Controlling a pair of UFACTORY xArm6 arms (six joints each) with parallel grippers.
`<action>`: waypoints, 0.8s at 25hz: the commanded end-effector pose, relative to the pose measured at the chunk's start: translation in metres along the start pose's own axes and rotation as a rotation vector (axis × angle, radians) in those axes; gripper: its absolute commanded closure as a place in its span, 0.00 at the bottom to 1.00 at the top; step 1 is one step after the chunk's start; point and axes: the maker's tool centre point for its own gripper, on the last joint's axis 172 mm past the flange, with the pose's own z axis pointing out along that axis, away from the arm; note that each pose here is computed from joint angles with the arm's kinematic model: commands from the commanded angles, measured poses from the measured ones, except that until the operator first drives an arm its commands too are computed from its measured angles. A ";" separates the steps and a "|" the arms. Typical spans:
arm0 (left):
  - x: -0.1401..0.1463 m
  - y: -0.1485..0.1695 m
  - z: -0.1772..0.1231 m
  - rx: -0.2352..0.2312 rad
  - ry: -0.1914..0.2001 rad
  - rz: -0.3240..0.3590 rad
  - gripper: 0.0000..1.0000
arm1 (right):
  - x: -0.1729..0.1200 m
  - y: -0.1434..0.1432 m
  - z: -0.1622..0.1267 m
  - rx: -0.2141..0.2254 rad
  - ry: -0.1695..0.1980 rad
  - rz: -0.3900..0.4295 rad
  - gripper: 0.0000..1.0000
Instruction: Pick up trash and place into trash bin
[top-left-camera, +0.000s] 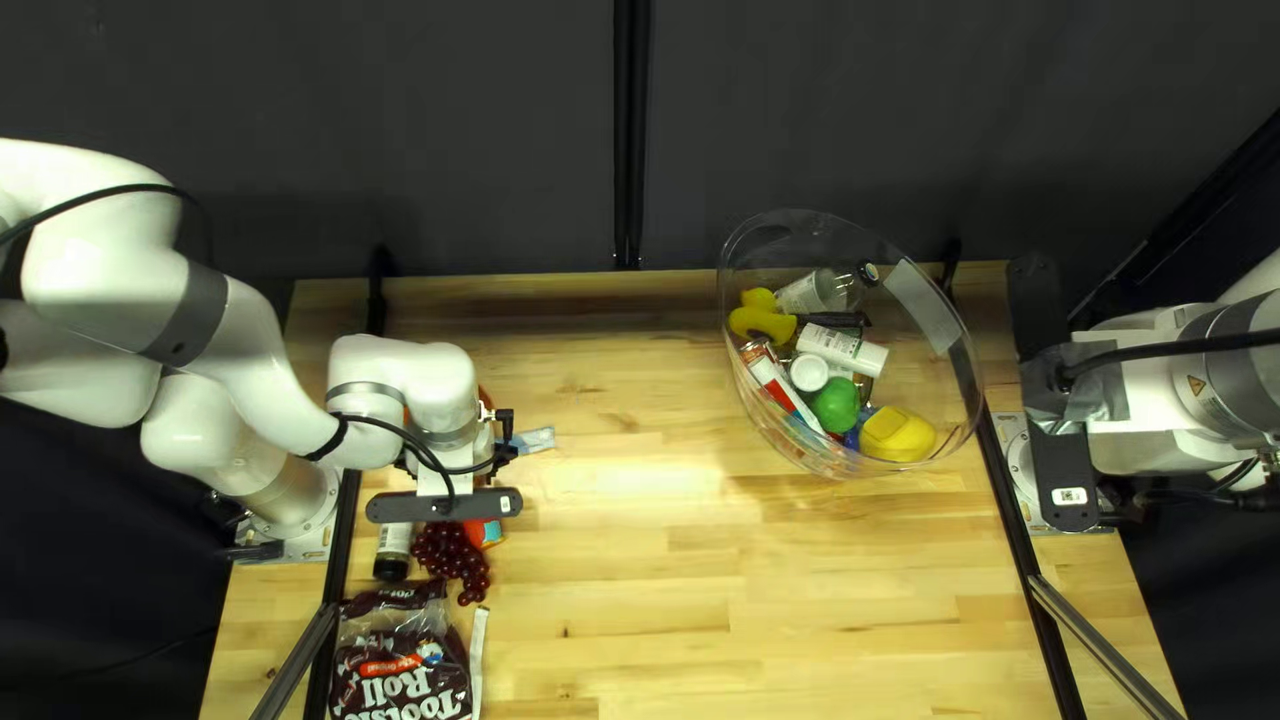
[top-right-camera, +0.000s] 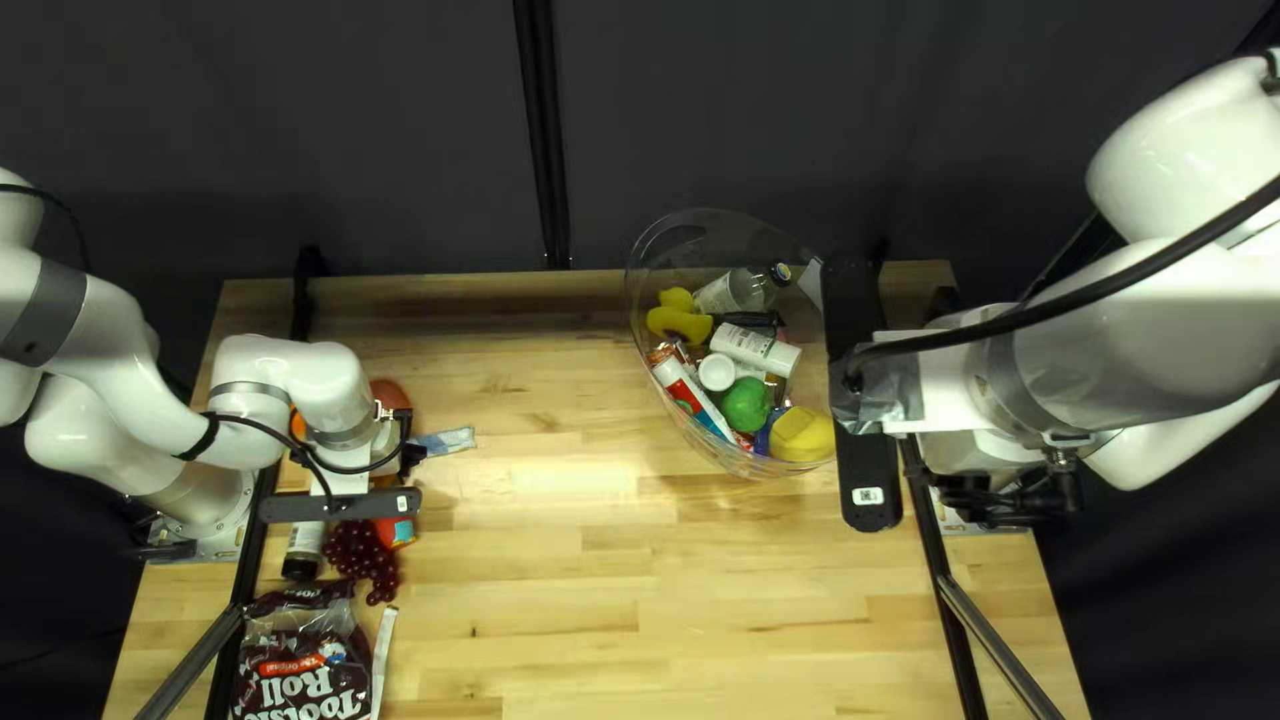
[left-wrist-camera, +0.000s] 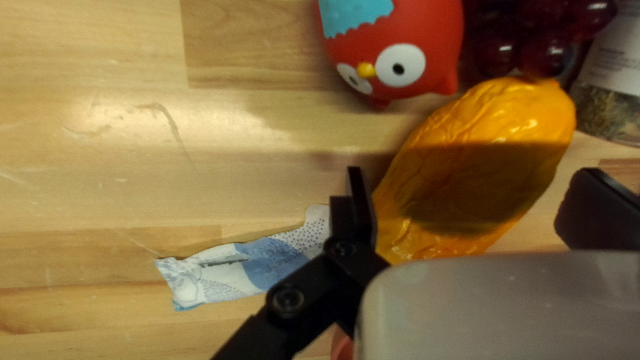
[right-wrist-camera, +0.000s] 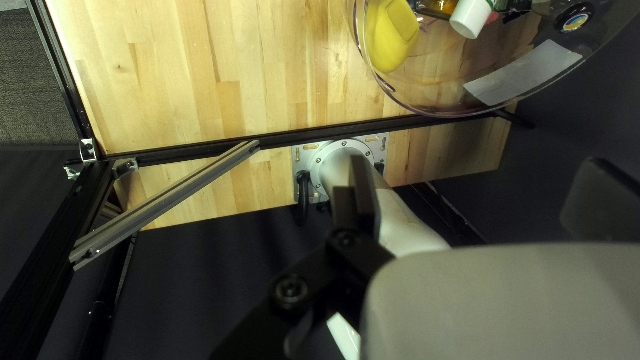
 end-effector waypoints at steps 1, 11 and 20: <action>-0.003 -0.001 0.005 0.003 0.011 -0.003 0.58 | 0.000 0.000 0.000 0.000 0.000 0.000 0.00; 0.034 -0.034 -0.049 0.049 -0.024 -0.019 1.00 | 0.000 0.000 0.000 0.000 0.000 0.000 0.00; 0.097 -0.149 -0.143 0.278 -0.099 -0.142 1.00 | 0.000 0.000 0.000 0.000 0.000 0.000 0.00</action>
